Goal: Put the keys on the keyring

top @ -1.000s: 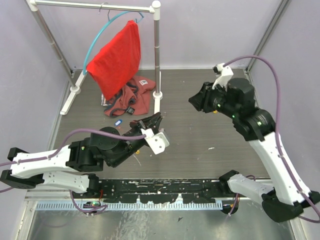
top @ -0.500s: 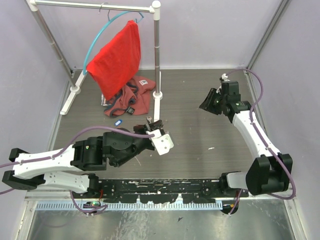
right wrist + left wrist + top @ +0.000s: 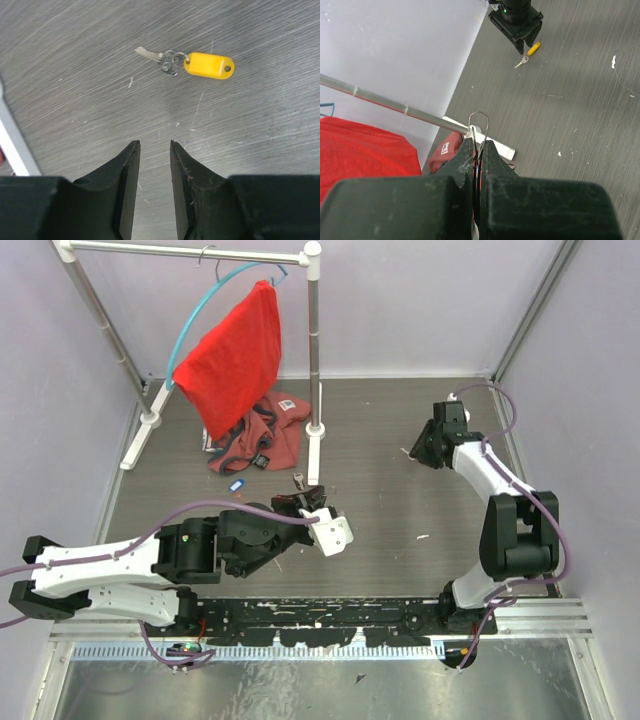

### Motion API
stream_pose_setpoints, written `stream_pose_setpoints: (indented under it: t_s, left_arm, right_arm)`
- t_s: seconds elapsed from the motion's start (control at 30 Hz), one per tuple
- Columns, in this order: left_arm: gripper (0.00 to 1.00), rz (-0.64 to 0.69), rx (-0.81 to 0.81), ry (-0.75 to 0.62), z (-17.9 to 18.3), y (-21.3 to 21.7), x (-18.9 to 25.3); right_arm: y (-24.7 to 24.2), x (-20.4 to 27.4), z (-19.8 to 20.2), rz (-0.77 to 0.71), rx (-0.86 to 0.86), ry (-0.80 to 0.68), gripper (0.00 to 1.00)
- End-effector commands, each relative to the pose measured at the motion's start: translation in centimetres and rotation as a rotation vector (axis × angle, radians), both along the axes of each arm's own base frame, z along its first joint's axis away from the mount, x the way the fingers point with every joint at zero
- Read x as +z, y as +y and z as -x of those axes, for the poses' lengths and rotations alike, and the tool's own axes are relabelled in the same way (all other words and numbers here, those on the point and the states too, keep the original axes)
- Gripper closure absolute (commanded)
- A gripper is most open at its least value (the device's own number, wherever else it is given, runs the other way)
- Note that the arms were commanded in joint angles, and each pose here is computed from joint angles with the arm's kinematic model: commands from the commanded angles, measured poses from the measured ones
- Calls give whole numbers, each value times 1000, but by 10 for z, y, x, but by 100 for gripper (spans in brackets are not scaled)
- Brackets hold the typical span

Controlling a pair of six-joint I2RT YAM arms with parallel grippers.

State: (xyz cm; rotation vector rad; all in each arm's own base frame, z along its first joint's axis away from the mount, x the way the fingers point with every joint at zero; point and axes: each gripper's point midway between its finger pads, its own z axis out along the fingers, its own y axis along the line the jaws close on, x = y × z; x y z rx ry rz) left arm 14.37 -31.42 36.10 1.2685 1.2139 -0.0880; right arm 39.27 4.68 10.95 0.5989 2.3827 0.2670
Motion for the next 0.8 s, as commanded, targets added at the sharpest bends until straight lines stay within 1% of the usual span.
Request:
stream_pose_setpoints:
  t_s: [0.0, 0.17, 0.43, 0.77]
  left_arm:
    - [100, 69, 18, -19, -2, 5, 17]
    - [100, 80, 37, -22, -4, 9, 20]
    - [100, 73, 52, -17, -5, 12, 18]
    - [100, 64, 53, -13, -5, 11, 16]
  right_arm:
    - [-16, 12, -35, 50, -84, -80, 64]
    - [-21, -11, -49, 72, -126, -25, 68]
    - [-30, -34, -60, 124, -147, 33, 68]
    - [-27, -44, -67, 118, -136, 48, 68]
